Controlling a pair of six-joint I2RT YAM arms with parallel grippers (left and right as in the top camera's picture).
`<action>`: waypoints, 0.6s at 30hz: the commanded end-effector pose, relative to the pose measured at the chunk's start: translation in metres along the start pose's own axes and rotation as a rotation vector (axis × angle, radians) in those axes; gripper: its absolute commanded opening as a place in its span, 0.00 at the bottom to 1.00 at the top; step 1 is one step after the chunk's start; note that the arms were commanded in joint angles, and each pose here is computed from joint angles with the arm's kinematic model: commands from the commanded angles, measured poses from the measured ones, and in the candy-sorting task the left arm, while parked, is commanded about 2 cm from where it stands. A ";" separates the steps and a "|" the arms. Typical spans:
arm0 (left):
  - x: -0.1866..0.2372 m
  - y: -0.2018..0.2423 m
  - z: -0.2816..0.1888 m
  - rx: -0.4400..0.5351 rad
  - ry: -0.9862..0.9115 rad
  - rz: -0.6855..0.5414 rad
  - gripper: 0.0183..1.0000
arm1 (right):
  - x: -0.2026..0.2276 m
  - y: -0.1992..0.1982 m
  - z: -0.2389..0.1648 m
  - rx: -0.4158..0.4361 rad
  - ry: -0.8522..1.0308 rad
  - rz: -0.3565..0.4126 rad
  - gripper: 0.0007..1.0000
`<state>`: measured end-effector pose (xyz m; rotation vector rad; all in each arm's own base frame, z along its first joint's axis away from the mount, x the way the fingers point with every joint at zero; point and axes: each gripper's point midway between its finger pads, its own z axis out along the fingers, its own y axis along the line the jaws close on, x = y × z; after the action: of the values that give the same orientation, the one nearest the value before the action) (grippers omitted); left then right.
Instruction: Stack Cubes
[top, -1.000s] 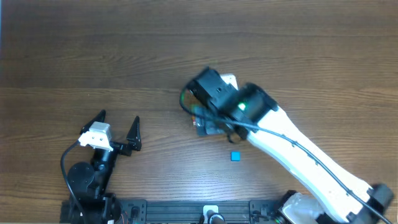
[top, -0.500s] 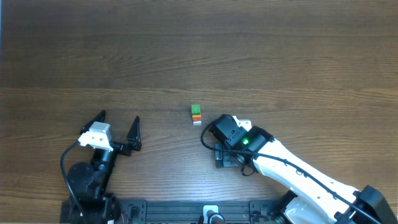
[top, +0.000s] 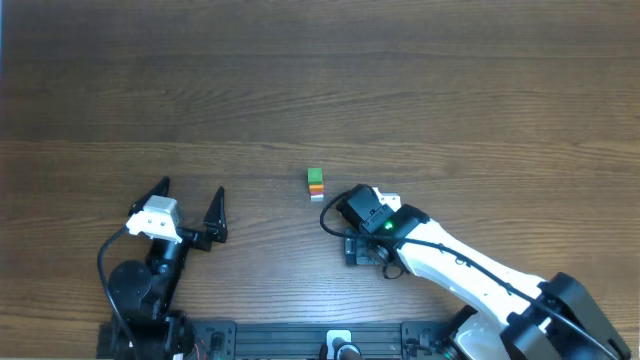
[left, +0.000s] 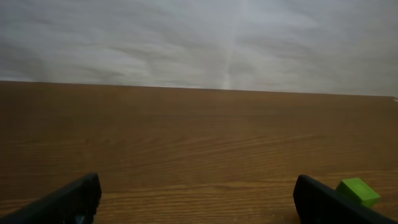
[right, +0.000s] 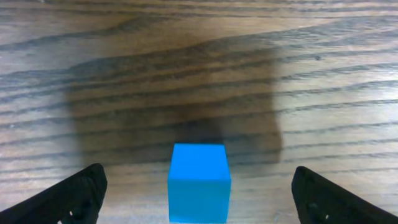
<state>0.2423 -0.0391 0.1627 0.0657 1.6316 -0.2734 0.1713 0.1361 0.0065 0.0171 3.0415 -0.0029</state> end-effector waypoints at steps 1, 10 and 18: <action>0.001 0.000 0.000 0.005 0.001 0.015 1.00 | 0.001 -0.001 0.008 0.012 0.018 0.010 0.88; 0.001 0.000 0.000 0.005 0.001 0.015 1.00 | 0.000 -0.001 0.008 0.014 0.013 0.010 0.58; 0.001 0.000 0.000 0.005 0.001 0.015 1.00 | 0.000 -0.001 0.009 0.014 0.014 0.010 0.45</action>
<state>0.2423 -0.0391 0.1627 0.0657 1.6316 -0.2734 0.1715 0.1377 0.0002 0.0163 3.0550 -0.0088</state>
